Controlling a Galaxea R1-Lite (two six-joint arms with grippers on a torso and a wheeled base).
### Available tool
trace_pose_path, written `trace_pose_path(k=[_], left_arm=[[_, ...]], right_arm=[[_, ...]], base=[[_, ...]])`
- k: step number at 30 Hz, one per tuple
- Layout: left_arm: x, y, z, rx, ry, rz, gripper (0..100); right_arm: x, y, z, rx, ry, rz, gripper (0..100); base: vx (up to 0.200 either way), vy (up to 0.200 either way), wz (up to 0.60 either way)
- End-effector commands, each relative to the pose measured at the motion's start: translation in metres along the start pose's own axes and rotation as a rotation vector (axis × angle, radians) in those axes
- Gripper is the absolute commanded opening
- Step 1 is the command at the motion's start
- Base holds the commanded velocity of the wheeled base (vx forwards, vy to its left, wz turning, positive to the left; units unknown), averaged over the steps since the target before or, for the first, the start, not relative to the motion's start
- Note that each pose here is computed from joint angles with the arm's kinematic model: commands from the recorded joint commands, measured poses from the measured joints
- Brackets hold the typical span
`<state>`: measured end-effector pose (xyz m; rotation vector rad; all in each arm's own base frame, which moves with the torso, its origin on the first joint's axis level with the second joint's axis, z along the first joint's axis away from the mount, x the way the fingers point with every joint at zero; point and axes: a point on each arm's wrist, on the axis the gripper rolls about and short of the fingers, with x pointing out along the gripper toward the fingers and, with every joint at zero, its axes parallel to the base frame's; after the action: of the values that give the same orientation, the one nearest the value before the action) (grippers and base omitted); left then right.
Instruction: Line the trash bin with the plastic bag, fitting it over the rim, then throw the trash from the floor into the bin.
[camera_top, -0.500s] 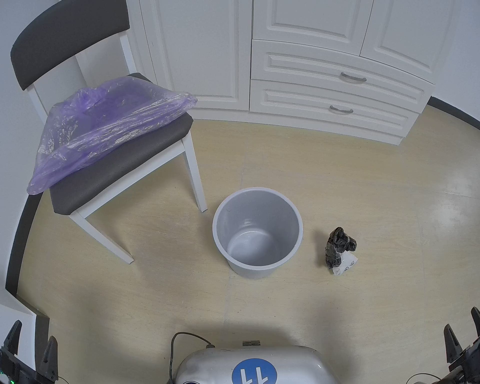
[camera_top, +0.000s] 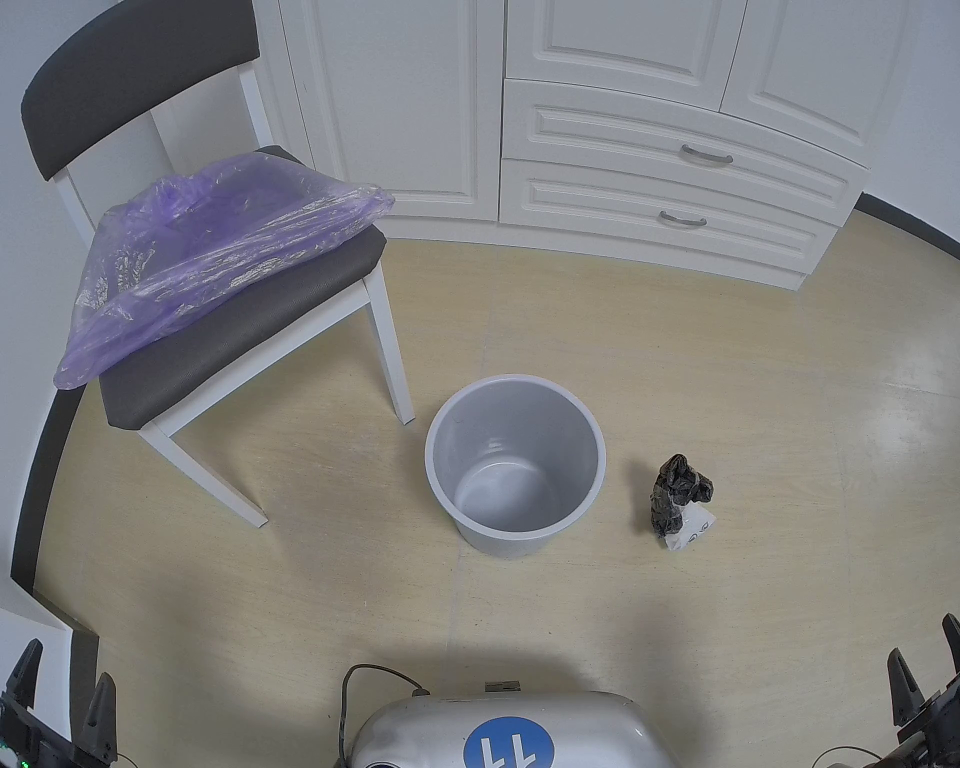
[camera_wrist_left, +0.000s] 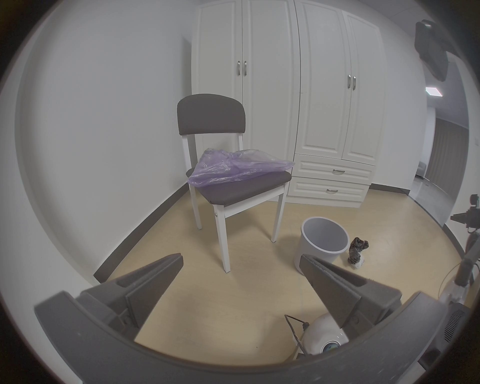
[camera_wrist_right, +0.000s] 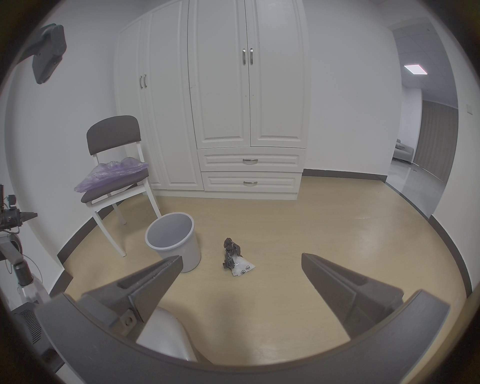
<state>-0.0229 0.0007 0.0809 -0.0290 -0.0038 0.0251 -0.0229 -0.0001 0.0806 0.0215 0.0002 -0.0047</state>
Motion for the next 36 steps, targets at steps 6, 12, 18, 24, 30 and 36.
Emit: trace_pose_path(k=[6, 12, 18, 24, 30, 36], left_arm=[[0.0001, 0.0001, -0.0053, 0.011, 0.002, -0.005, 100], [0.0000, -0.0009, -0.0050, 0.064, -0.001, -0.044, 100], [0.0000, -0.0010, -0.0049, 0.072, -0.003, -0.051, 100], [0.0000, -0.0010, -0.0049, 0.069, -0.003, -0.051, 100], [0.0000, -0.0011, -0.0047, 0.069, -0.005, -0.051, 100], [0.0000, -0.0011, -0.0047, 0.075, -0.005, -0.051, 100]], right_arm=[[0.0001, -0.0001, -0.0051, 0.000, 0.000, 0.000, 100], [0.0001, 0.0003, -0.0051, -0.075, 0.000, 0.012, 100], [0.0001, 0.0005, -0.0049, -0.087, -0.002, 0.022, 100], [0.0001, 0.0003, -0.0049, -0.045, -0.002, 0.014, 100], [0.0001, 0.0000, -0.0049, -0.018, -0.002, 0.000, 100], [0.0001, 0.0002, -0.0049, -0.072, -0.002, 0.009, 100]], base=[[0.000, 0.000, 0.00], [0.000, 0.000, 0.00], [0.000, 0.000, 0.00], [0.000, 0.000, 0.00], [0.000, 0.000, 0.00], [0.000, 0.000, 0.00]])
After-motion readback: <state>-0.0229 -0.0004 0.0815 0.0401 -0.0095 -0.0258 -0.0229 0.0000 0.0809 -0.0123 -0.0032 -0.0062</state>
